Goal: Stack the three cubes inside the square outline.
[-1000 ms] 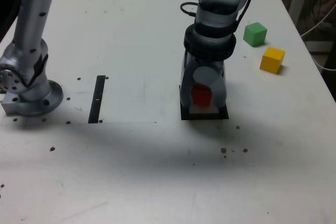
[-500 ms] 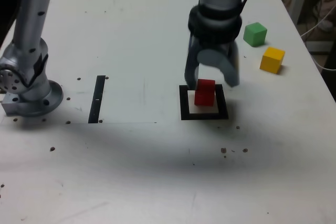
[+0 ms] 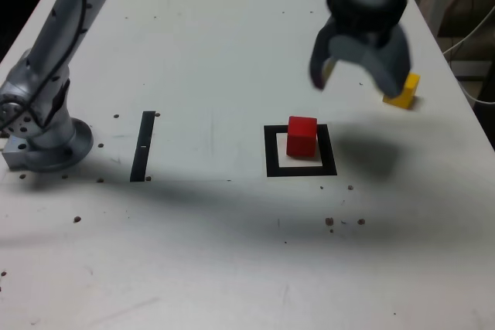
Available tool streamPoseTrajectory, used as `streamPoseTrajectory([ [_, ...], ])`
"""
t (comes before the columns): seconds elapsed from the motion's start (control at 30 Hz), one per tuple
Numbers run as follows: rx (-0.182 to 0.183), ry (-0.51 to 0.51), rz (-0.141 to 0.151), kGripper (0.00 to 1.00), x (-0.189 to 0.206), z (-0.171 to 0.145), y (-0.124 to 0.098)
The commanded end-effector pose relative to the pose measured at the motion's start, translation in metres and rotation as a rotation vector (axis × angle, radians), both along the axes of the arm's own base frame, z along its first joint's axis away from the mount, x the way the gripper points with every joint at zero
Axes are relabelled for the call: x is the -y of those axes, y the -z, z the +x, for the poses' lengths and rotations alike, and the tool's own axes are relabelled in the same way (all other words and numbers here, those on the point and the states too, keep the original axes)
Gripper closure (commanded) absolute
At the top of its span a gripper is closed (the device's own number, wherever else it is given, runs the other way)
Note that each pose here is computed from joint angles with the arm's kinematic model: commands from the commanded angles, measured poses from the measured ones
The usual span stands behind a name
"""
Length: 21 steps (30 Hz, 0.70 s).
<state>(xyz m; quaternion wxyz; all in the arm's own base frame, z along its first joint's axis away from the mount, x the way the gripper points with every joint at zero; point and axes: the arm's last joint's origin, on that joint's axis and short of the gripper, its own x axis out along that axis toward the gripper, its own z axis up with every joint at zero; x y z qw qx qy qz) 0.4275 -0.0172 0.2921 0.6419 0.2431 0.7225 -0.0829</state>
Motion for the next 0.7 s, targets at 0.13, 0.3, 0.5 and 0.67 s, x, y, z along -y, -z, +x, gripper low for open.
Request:
streamPoseTrajectory([
  [0.13, 0.033, 0.052, -0.003, 0.0, -0.018, 0.018, -0.011],
  [0.3, -0.011, 0.067, -0.009, 0.02, -0.04, 0.037, 0.008],
  [0.5, -0.035, 0.078, -0.015, 0.05, -0.057, 0.056, 0.033],
  [0.67, -0.055, 0.087, -0.013, 0.1, -0.061, 0.064, 0.049],
])
